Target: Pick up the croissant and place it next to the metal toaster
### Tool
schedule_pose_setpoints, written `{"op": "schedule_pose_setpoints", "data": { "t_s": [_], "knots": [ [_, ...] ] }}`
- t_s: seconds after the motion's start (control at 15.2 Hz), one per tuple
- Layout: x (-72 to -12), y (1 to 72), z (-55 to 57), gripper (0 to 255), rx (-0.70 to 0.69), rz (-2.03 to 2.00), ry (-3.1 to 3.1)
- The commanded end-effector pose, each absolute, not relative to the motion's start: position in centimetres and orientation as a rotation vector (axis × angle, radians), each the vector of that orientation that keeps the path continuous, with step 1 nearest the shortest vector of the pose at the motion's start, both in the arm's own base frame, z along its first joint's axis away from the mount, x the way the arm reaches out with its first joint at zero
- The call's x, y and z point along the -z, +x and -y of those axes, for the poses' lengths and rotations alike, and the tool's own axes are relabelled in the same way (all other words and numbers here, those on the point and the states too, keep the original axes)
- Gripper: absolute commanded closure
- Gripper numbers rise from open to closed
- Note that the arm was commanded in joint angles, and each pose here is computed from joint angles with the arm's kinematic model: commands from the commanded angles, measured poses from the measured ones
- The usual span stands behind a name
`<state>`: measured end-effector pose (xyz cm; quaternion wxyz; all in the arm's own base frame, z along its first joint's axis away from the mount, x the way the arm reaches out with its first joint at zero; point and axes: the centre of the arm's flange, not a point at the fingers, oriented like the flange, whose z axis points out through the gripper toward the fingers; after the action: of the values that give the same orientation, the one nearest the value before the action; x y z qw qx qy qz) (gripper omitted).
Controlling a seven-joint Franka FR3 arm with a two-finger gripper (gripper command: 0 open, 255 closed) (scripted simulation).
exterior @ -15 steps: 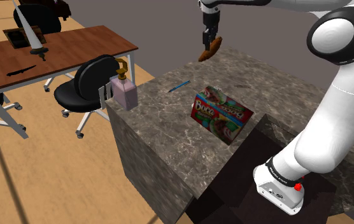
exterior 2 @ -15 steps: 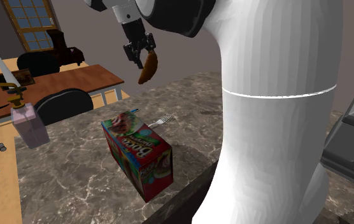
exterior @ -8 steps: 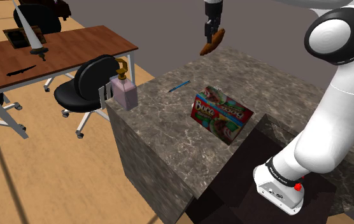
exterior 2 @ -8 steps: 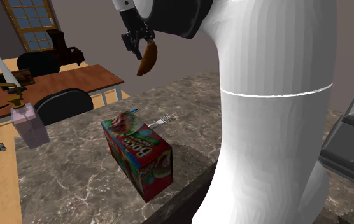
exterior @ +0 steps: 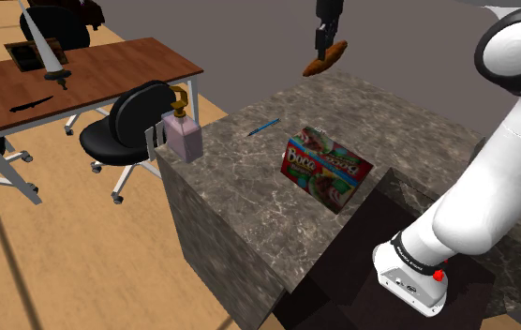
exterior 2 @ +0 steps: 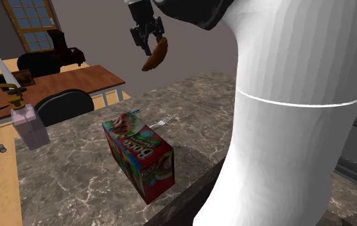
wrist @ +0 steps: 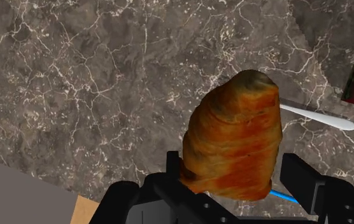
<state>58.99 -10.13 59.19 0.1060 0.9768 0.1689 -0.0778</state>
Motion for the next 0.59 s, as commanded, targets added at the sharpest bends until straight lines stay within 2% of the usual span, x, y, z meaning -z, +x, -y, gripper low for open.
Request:
{"op": "schedule_pose_setpoints", "data": {
  "t_s": [0.0, 0.53],
  "knots": [
    [-59.3, 56.7, 11.6, 255, 0.228, -0.498, 2.878],
    [-59.3, 47.5, 16.8, 255, 0.228, -0.498, 2.878]
  ]
}}
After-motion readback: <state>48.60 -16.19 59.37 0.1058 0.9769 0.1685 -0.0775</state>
